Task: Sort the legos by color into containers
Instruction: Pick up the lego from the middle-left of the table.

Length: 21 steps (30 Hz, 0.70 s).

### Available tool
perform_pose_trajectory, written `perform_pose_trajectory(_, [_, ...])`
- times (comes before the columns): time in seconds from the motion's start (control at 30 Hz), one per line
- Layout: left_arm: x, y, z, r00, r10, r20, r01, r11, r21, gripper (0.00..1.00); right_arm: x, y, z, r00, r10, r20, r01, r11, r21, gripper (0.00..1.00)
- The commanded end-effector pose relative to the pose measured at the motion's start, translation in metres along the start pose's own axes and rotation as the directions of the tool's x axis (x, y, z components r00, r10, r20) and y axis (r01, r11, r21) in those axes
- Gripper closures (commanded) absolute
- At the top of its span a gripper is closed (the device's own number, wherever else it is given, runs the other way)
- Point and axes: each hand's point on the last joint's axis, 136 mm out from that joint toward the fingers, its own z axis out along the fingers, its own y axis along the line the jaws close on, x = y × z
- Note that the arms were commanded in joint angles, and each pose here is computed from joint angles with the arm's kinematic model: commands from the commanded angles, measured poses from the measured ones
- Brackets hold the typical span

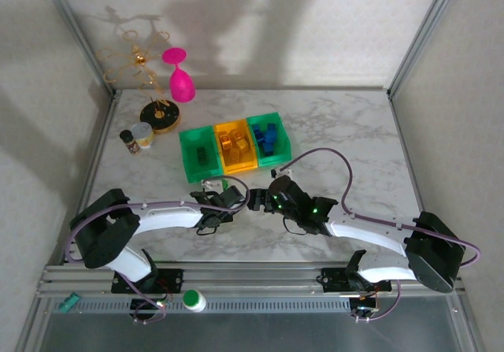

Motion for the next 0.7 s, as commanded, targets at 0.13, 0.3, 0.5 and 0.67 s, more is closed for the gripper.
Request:
perform_pose_trajectory(0.13, [-0.005, -0.004, 0.002, 0.999, -0.022, 0.037, 0.022, 1.000, 0.003, 0.69, -0.001, -0.006, -0.002, 1.000, -0.002, 0.023, 0.001, 1.000, 0.024, 0.01])
perform_pose_trajectory(0.3, [-0.011, -0.003, -0.006, 0.998, -0.018, 0.056, 0.018, 1.000, 0.002, 0.76, -0.004, -0.003, -0.002, 1.000, -0.003, 0.028, 0.002, 1.000, 0.019, 0.01])
perform_pose_trajectory(0.5, [-0.044, -0.007, -0.039, 0.991, -0.012, 0.136, 0.009, 1.000, 0.016, 0.79, -0.012, 0.005, -0.005, 0.999, -0.004, 0.041, 0.004, 1.000, -0.002, 0.01])
perform_pose_trajectory(0.67, [-0.088, -0.003, -0.066, 0.976, -0.030, 0.215, 0.027, 0.999, 0.017, 0.79, -0.021, 0.016, -0.006, 0.998, -0.012, 0.063, 0.014, 0.999, -0.029, 0.01])
